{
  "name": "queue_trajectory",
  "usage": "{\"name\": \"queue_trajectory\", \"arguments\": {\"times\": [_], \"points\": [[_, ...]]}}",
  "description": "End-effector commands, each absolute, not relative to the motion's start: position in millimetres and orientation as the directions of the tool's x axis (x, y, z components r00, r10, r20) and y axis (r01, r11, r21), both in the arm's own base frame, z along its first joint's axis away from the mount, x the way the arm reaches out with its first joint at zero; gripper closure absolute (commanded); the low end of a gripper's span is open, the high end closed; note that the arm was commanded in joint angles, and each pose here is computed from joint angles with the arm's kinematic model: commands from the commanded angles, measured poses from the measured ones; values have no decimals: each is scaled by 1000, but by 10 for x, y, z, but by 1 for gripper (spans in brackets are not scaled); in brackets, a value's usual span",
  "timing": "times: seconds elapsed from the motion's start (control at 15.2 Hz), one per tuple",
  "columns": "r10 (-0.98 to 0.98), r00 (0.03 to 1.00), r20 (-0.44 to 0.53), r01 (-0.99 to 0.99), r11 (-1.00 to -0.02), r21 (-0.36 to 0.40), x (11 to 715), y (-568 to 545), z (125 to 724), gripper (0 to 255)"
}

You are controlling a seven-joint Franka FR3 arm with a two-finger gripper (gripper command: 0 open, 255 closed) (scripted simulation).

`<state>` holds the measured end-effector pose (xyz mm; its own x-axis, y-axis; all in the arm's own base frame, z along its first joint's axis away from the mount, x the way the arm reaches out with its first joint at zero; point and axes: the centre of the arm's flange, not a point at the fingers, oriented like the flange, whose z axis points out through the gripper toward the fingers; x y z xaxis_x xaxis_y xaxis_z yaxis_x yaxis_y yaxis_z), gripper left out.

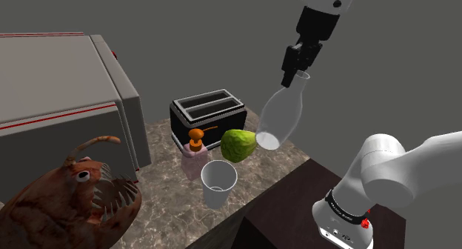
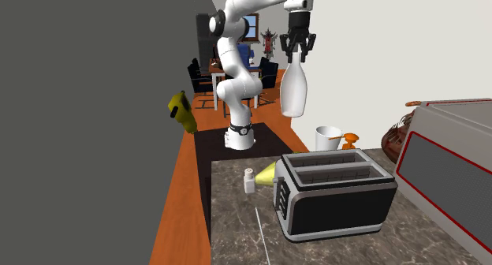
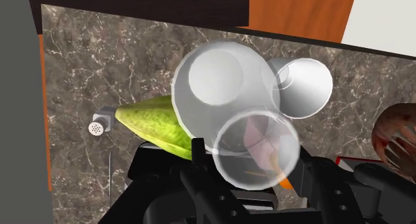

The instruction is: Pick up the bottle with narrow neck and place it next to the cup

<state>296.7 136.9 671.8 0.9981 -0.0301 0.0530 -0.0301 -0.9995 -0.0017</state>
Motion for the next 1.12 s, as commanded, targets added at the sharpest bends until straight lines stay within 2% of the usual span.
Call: {"name": "queue_trajectory", "arguments": {"times": [0.0, 1.06], "points": [[-30, 998, 54, -30, -1000, -2, 2965, 1357, 6612, 255], [-30, 998, 54, -30, -1000, -2, 2965, 1357, 5768, 255]]}}
